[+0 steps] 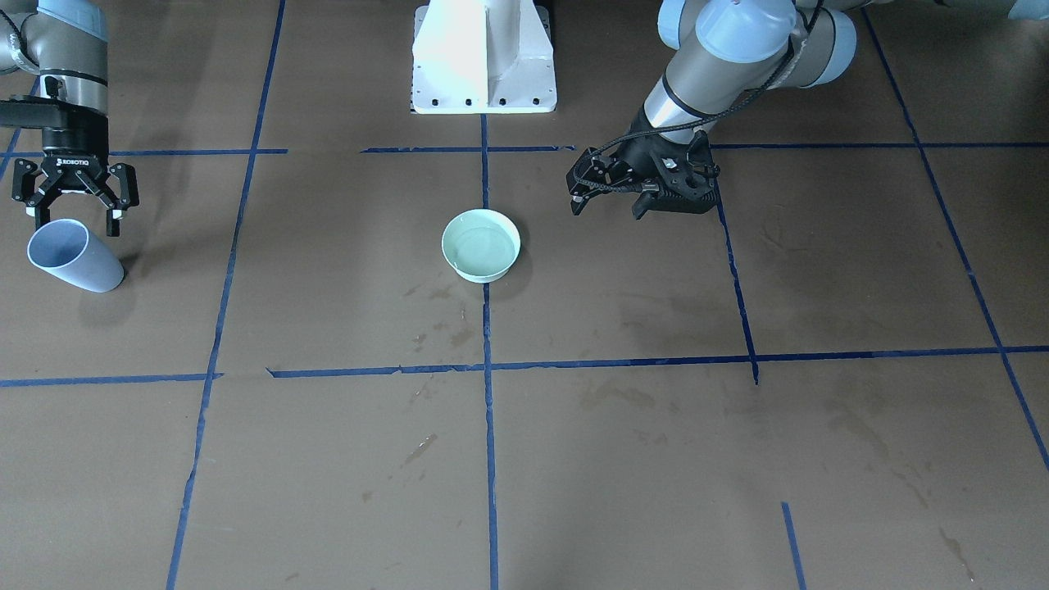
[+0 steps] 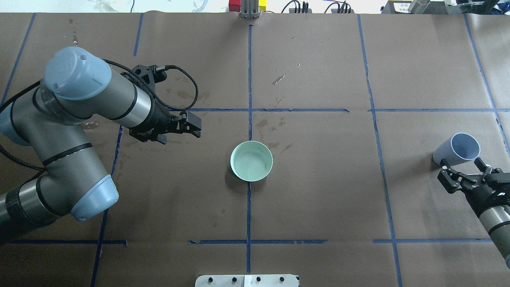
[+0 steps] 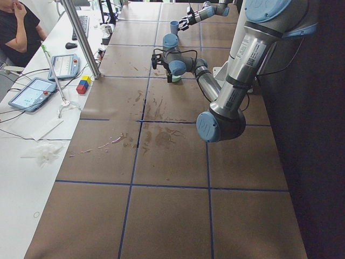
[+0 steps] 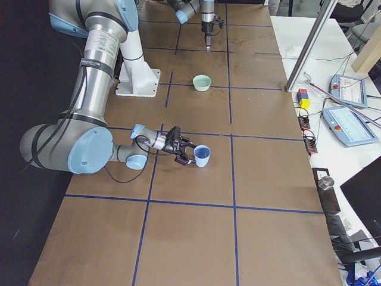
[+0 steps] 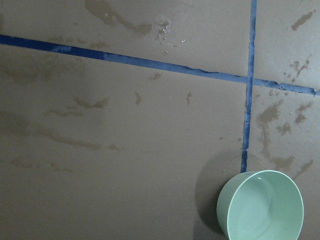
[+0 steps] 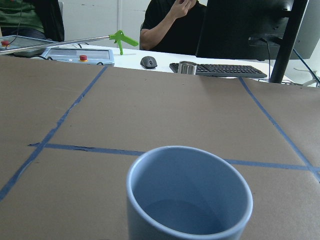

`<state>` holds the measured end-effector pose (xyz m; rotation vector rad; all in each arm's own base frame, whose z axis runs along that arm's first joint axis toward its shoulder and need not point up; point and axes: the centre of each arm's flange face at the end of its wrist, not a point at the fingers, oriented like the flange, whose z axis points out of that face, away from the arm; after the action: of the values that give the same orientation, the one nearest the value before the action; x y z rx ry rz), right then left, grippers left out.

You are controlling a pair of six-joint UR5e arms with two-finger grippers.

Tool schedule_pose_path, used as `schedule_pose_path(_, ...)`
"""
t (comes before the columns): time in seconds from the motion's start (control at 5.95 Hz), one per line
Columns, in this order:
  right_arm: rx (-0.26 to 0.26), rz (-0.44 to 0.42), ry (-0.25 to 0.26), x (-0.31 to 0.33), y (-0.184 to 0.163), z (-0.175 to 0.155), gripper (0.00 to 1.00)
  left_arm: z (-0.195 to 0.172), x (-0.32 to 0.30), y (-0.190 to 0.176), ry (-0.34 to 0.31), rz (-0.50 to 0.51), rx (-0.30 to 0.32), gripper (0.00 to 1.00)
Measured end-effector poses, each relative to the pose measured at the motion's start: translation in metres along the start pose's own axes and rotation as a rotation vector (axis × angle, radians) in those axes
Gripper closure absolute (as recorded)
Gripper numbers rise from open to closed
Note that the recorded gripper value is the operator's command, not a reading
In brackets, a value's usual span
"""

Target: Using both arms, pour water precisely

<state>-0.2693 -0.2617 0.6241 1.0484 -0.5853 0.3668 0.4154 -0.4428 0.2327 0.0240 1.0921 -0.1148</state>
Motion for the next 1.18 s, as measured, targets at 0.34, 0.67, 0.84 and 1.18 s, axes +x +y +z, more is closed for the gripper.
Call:
schedule_pose_path(0.34, 0.0, -0.025, 0.0, -0.001, 0.003, 0.003, 0.0, -0.001, 0.0, -0.001, 0.001, 0.0, 0.002, 0.01)
schedule_pose_path(0.67, 0.003, -0.047, -0.013, 0.006, 0.011, 0.007, 0.0, -0.002, 0.0, -0.002, 0.002, -0.001, 0.003, 0.01)
schedule_pose_path(0.84, 0.007, -0.052, -0.027, 0.0, 0.011, 0.008, 0.0, -0.004, 0.0, -0.001, 0.004, 0.0, 0.004, 0.01)
schedule_pose_path(1.18, 0.01, -0.06, -0.033, -0.003, 0.011, 0.009, 0.0, -0.009, -0.003, 0.0, 0.0, -0.005, 0.005, 0.01)
